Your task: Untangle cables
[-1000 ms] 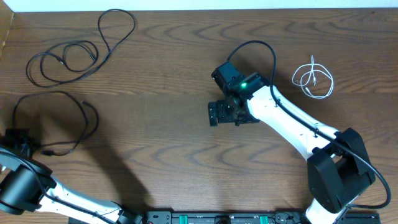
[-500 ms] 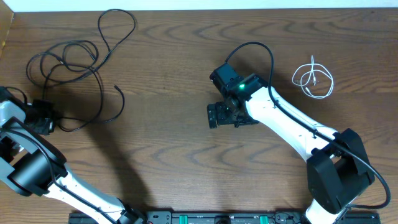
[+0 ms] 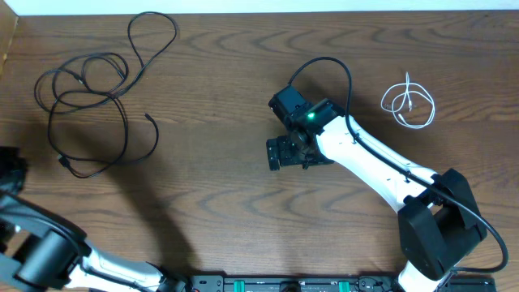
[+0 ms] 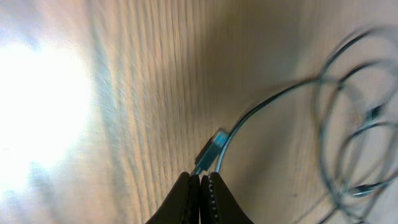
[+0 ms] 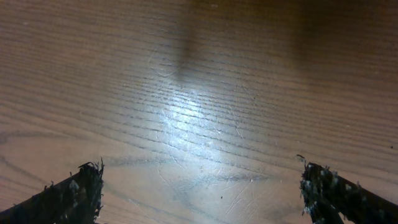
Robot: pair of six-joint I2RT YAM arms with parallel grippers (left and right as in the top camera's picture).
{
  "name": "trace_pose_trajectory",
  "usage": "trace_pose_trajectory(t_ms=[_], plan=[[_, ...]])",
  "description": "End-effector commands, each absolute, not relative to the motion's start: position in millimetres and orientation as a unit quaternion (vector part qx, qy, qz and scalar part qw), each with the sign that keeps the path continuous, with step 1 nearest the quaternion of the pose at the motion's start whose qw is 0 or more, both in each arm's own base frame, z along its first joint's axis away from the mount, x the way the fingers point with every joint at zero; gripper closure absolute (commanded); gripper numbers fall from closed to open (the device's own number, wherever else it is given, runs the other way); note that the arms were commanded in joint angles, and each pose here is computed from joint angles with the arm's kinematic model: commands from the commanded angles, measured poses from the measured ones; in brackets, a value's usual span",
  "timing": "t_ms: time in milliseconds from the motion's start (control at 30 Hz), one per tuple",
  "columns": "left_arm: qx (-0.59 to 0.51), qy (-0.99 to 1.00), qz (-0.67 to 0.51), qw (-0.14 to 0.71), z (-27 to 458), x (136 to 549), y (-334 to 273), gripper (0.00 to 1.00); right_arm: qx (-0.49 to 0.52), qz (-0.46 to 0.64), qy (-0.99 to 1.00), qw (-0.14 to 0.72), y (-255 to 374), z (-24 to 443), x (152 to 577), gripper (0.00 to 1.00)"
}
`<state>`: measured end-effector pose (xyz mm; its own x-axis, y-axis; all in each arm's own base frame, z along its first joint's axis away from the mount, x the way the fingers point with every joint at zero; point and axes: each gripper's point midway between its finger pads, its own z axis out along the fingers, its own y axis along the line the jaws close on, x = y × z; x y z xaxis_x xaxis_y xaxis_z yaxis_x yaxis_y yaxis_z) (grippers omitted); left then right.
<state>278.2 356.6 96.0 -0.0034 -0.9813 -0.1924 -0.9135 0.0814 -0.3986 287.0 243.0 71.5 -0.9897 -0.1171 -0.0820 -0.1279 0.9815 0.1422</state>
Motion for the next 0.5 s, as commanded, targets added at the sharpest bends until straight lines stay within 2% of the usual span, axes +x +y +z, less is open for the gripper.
trace_pose_trajectory(t_ms=[0,100,233,333,367,467], plan=[[-0.683,0.69,-0.064,0.23,120.3,273.1,362.2,0.91,-0.055,0.078,0.995,0.04,243.4,76.2,285.2,0.01],[-0.68,0.695,-0.103,0.21,116.8,280.5,342.0,0.87,-0.055,0.079,0.995,0.041,243.8,76.3,285.7,0.01],[-0.661,0.714,-0.147,0.18,111.1,298.1,306.1,0.77,-0.056,0.083,0.994,0.047,246.4,77.0,288.5,0.01],[-0.634,0.741,-0.156,0.158,107.4,313.2,278.1,0.48,-0.056,0.085,0.994,0.05,247.1,77.2,289.7,0.01],[-0.617,0.756,-0.157,0.152,106.7,319.4,267.0,0.44,-0.056,0.085,0.994,0.05,247.1,77.2,289.7,0.01],[-0.54,0.813,-0.158,0.15,106.5,344.8,232.3,0.44,-0.056,0.085,0.994,0.05,247.0,77.2,289.7,0.01]])
